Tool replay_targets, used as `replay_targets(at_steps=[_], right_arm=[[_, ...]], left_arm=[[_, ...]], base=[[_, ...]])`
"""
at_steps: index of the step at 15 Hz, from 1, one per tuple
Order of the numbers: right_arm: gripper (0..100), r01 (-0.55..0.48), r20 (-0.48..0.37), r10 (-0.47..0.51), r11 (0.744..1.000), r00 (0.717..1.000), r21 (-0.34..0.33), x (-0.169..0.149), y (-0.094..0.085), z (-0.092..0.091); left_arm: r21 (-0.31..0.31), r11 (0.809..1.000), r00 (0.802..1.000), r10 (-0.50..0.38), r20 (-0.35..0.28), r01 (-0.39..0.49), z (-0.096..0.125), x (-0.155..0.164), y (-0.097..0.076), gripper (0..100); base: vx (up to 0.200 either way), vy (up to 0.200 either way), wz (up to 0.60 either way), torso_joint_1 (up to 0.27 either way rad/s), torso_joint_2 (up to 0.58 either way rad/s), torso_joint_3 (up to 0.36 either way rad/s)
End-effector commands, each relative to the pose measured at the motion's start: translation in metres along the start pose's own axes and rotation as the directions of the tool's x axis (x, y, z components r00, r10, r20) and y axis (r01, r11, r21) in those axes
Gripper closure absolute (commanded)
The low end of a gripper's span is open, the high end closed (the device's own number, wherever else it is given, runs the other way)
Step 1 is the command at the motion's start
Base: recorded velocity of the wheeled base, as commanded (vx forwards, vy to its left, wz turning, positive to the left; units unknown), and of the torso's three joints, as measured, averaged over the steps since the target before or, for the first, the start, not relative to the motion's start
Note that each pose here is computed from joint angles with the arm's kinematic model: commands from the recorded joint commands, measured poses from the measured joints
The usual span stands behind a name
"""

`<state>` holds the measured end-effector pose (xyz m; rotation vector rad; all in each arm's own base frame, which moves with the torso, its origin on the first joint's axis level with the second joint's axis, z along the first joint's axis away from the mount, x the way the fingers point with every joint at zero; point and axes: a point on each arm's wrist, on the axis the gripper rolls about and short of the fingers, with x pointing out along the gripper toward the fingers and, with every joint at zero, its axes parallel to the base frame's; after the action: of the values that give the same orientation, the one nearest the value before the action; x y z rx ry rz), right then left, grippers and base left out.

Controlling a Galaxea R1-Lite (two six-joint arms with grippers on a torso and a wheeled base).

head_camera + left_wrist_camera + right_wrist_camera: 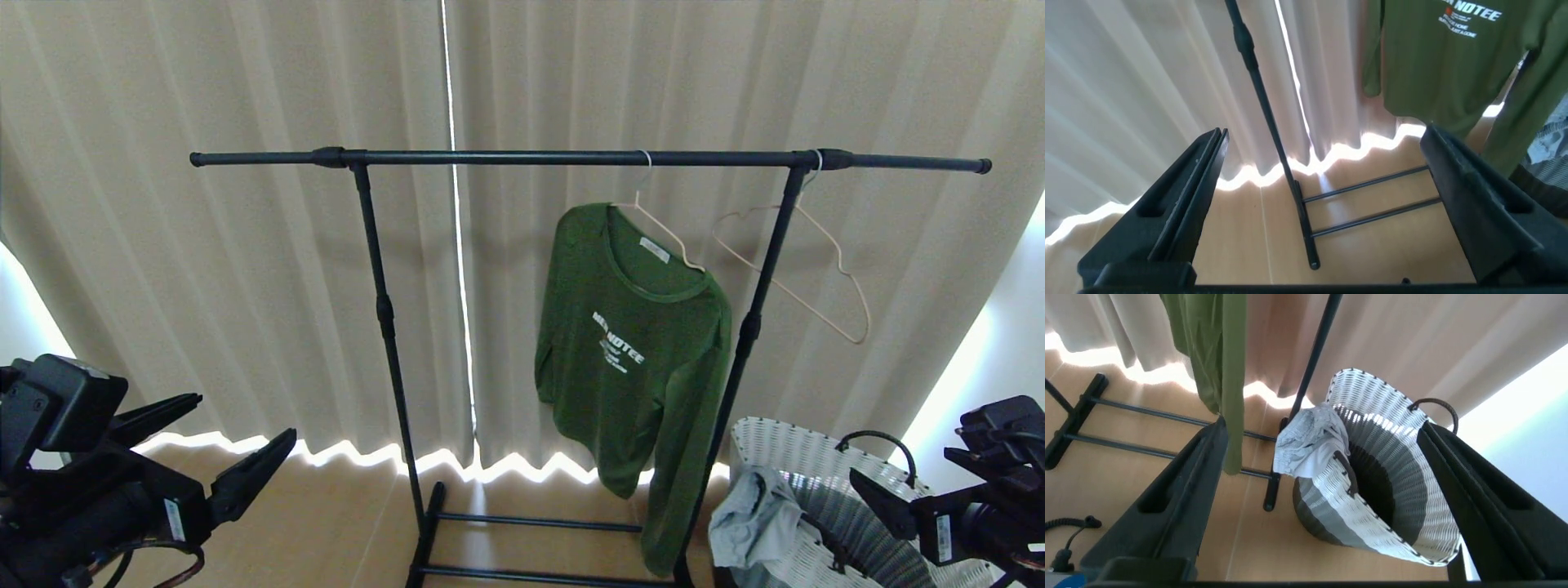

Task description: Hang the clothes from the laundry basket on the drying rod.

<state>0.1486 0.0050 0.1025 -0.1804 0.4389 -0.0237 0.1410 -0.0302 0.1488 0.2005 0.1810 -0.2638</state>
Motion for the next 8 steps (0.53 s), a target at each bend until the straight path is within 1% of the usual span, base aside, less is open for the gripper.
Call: replay_targets(at_steps=[1, 6, 8], right_arm=[[0, -0.001, -0.002, 0.001, 1.0, 1.0, -0.002, -0.0007, 0.0002, -0.0013], [0, -0.002, -0.003, 0.002, 1.0, 1.0, -0.003, -0.0009, 0.0005, -0.0017], [0, -0.002, -0.003, 0.002, 1.0, 1.0, -0.003, -0.0012, 0.0005, -0.002]], left_arm=[[0.0, 1.0, 1.0, -0.002, -0.005, 0.002, -0.0009, 0.0006, -0.0002, 0], [0.001, 1.0, 1.0, -0.009, -0.01, 0.009, -0.0017, 0.0013, -0.0011, 0], [0.001, 1.0, 1.0, -0.009, -0.012, 0.009, -0.0021, 0.0012, -0.0012, 0]], base=[[0.0, 0.0, 0.0, 0.0, 0.0, 0.0], [0.0, 0.0, 0.0, 0.0, 0.0, 0.0], [0.0, 0.0, 0.0, -0.105, 0.26, 0.144]])
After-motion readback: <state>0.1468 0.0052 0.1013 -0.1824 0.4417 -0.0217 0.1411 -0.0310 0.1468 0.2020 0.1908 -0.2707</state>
